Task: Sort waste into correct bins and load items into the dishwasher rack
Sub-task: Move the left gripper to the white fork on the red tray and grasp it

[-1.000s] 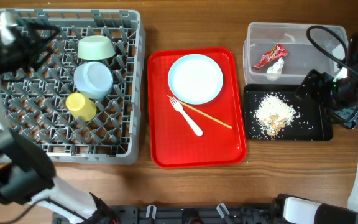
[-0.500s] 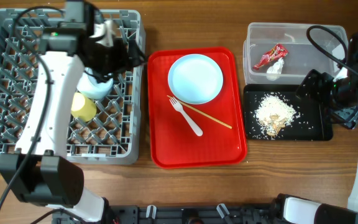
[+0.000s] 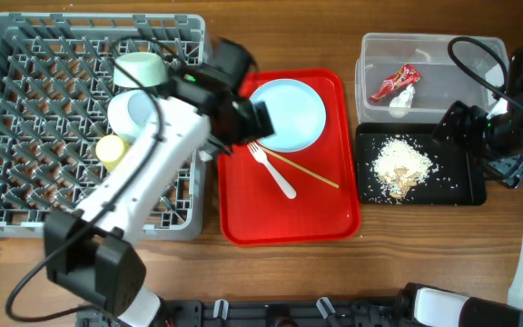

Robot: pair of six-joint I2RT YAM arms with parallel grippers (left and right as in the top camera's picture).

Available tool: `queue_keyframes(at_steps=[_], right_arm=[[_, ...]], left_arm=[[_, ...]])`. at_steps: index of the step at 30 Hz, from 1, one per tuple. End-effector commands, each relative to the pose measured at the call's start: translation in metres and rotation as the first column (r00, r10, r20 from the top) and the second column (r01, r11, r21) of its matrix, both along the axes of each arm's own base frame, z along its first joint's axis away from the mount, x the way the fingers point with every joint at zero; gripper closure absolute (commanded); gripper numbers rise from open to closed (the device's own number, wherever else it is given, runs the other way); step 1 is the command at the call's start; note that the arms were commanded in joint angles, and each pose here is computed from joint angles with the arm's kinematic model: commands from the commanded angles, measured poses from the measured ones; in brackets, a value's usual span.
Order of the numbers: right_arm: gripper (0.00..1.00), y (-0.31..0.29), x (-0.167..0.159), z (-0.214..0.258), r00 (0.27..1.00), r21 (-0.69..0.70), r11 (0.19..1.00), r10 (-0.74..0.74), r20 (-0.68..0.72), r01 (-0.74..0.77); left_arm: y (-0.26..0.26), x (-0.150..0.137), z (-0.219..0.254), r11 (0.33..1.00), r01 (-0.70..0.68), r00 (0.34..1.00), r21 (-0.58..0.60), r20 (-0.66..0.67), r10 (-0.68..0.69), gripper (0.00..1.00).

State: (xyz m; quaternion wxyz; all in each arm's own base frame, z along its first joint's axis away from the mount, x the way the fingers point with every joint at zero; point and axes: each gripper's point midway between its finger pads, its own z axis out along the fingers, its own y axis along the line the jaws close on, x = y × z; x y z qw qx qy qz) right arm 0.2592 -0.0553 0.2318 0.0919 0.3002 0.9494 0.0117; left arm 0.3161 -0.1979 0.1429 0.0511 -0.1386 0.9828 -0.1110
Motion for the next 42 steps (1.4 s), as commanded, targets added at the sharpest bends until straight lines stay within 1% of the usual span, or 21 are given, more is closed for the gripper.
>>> queue_keyframes(at_steps=[1,5,14,18,23,37,39,42], right_arm=[[0.0,-0.002,0.0,0.009,0.999,-0.015,1.0,0.0,0.035,0.001],[0.0,-0.002,0.0,0.009,0.999,-0.015,1.0,0.0,0.035,0.0],[0.0,-0.002,-0.001,0.009,0.999,-0.015,1.0,0.0,0.033,0.0],[0.0,-0.002,-0.001,0.009,0.999,-0.015,1.0,0.0,0.032,0.0],[0.0,-0.002,-0.001,0.009,0.999,-0.015,1.0,0.0,0.032,0.001],[0.0,-0.002,-0.002,0.009,1.0,-0.014,1.0,-0.001,0.028,0.001],[0.0,-0.002,-0.002,0.009,1.0,-0.013,1.0,-0.002,0.029,0.002],[0.0,-0.002,-0.002,0.009,1.0,-0.013,1.0,-0.002,0.027,0.002]], left_arm=[[-0.011,-0.009,-0.043,0.991,-0.076,0.996,0.107,-0.043,0.081,0.0],[-0.018,-0.011,-0.067,0.983,-0.041,0.997,0.177,-0.052,0.051,0.0],[-0.021,-0.021,-0.11,0.969,-0.026,0.988,0.247,-0.14,0.062,0.0],[-0.024,-0.017,-0.123,0.968,-0.024,0.987,0.251,-0.146,0.062,0.0],[-0.025,-0.016,-0.127,0.968,-0.024,0.987,0.251,-0.146,0.062,0.0],[-0.023,-0.023,-0.152,0.958,-0.005,0.978,0.287,-0.197,0.064,0.0],[-0.023,-0.023,-0.152,0.958,-0.004,0.978,0.287,-0.197,0.063,0.04],[-0.022,-0.025,-0.152,0.956,-0.001,0.977,0.292,-0.203,0.063,0.27]])
